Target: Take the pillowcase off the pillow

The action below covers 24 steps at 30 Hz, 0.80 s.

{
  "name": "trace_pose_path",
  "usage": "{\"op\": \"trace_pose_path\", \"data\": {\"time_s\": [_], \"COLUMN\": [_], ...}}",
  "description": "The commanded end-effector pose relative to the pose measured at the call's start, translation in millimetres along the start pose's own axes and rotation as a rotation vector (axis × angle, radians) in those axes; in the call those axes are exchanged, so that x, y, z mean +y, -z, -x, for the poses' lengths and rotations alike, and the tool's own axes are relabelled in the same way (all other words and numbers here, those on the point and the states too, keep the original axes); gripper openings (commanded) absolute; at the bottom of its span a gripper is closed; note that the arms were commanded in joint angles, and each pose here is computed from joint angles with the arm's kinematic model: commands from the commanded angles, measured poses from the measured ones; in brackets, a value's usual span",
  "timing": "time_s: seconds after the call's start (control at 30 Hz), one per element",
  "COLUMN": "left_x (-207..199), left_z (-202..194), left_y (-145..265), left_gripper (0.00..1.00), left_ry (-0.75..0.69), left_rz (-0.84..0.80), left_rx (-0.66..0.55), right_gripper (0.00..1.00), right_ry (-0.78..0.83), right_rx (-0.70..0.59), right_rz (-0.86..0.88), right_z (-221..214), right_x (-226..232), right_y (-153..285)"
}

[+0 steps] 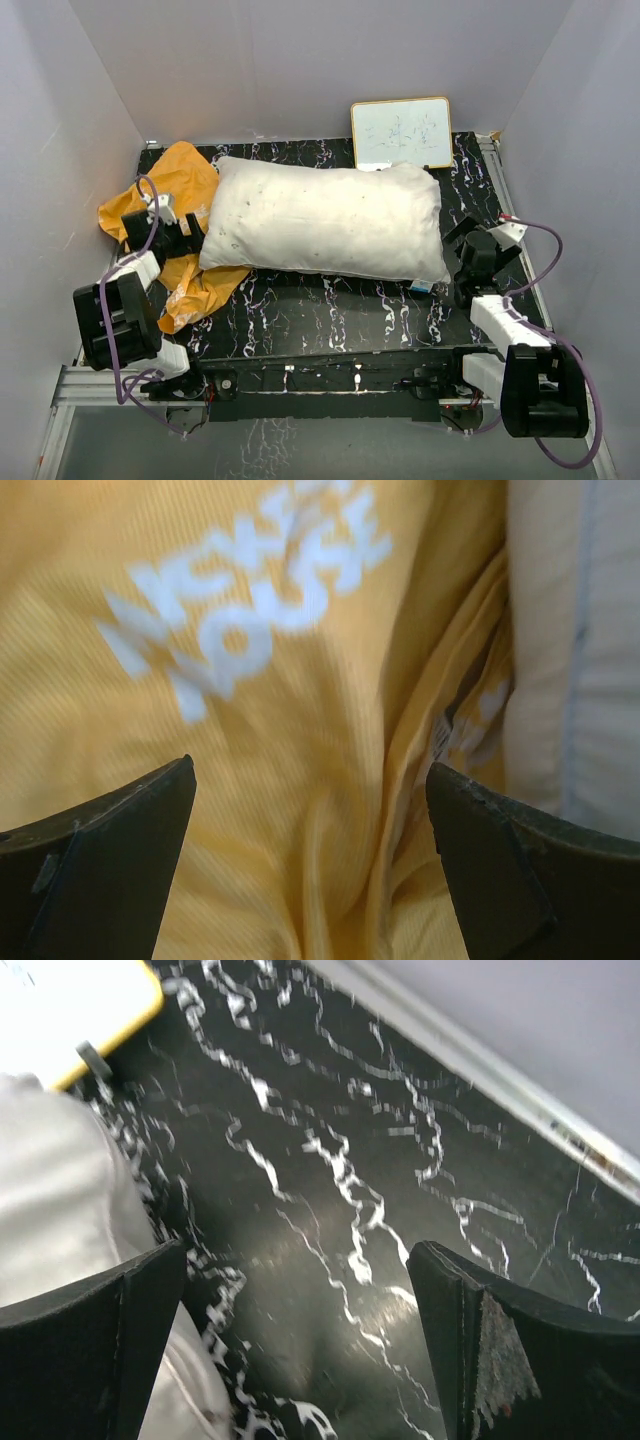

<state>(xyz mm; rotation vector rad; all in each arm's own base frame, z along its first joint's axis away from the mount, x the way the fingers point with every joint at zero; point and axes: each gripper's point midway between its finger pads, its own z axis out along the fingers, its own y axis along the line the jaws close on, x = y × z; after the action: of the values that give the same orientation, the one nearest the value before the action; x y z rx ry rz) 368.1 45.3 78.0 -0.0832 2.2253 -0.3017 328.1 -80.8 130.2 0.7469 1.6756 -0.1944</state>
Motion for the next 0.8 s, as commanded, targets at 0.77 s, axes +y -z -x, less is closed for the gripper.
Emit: {"op": "trace_pose_path", "data": {"time_s": [0.77], "left_x": [-48], "left_z": [-41], "left_y": [-25], "left_gripper": [0.97], "left_ry": [-0.245], "left_rz": [-0.030], "left_rx": [-0.435], "right_gripper": [0.98], "right_ry": [0.307], "right_rx": [-0.168], "right_rz": [0.520], "right_z": [-55], "right_x": [70], "right_y": [6]}}
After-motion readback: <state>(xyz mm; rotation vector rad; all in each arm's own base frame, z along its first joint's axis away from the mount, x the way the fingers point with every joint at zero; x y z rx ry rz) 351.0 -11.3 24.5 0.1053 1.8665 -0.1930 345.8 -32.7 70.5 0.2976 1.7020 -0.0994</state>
